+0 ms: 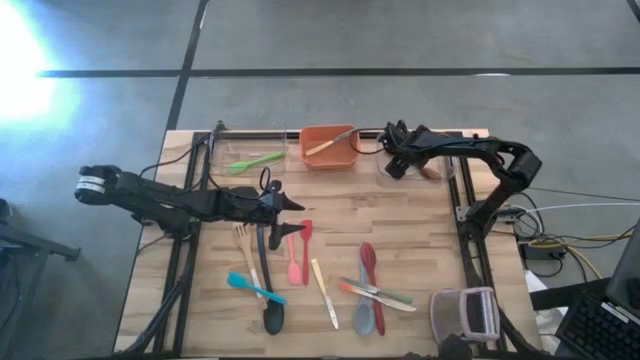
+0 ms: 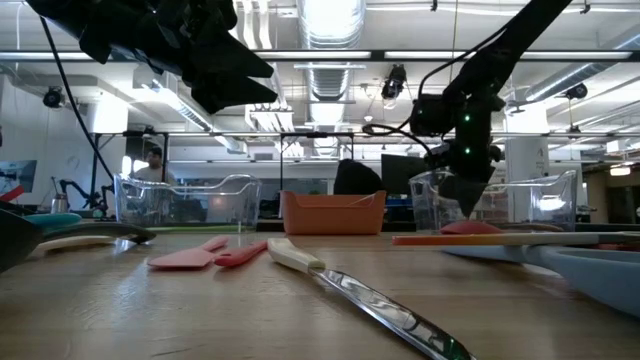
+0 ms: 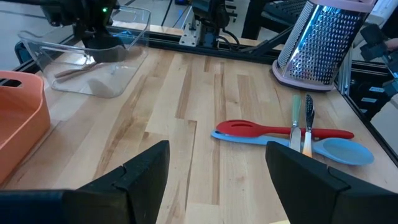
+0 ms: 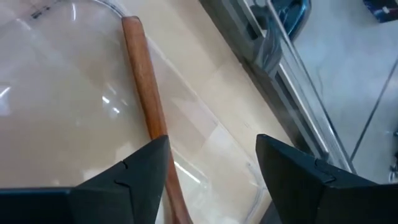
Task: Pick & Place Kitchen Items
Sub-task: Put the green knife into the orange bin
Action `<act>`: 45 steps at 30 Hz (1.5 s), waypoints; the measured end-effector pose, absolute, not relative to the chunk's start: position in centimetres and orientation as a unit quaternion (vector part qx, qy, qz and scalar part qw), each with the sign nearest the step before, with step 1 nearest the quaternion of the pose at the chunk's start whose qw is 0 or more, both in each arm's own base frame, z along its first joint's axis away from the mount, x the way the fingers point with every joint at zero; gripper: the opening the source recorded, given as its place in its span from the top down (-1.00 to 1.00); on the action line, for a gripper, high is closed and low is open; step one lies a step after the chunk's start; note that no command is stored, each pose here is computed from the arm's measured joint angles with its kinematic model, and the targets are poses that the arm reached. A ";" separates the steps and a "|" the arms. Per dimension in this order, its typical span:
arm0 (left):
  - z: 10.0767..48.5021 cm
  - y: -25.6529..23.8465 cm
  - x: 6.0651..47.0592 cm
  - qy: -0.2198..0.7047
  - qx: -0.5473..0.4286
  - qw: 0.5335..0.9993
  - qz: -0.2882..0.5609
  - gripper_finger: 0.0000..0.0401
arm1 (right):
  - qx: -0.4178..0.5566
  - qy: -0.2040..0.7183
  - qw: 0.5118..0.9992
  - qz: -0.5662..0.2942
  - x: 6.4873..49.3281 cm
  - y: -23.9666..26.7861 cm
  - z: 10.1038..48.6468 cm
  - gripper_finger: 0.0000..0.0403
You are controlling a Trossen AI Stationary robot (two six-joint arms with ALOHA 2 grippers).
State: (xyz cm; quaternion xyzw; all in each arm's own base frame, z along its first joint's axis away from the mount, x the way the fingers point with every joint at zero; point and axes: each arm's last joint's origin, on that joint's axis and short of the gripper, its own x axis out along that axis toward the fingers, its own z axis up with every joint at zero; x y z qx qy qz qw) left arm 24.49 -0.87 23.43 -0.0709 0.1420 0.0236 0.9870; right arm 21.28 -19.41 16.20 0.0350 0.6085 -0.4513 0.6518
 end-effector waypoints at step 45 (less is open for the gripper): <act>23.4 -0.9 24.5 0.142 -0.063 0.988 0.023 -0.34 | 0.060 0.276 0.914 -0.290 16.3 -7.9 32.3 0.96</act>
